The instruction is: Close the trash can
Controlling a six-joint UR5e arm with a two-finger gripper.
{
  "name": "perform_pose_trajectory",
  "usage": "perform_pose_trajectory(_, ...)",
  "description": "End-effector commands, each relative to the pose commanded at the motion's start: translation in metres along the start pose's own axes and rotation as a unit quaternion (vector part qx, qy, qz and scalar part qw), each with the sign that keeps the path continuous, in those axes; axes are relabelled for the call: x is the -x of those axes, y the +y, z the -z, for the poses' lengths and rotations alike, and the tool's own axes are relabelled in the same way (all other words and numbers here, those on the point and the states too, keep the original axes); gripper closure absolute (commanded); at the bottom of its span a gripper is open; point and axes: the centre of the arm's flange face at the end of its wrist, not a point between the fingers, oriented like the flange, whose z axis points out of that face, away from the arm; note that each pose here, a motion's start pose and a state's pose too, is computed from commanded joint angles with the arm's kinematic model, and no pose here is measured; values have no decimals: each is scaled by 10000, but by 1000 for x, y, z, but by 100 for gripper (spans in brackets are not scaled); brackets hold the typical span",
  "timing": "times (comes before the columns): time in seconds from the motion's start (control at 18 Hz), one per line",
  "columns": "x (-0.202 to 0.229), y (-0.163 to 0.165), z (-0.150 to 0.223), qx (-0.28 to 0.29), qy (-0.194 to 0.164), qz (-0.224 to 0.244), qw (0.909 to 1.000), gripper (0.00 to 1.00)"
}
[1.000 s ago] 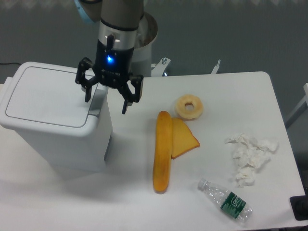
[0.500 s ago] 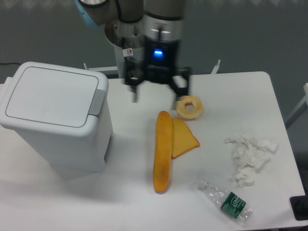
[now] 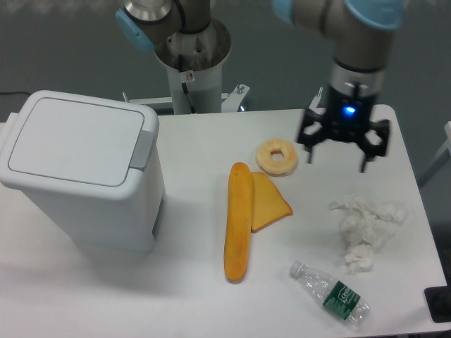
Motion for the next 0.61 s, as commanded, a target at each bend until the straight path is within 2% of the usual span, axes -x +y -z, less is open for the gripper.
perform_pose_trajectory(0.11,12,6,-7,311,-104,-315,9990,0)
perform_pose_trajectory(0.22,18,11,-23,420,-31,-677,9968,0)
perform_pose_trajectory(0.39,31,18,-35,561,3,-899,9944,0)
perform_pose_trajectory(0.61,52,34,-64,1281,73,-1676,9775,0)
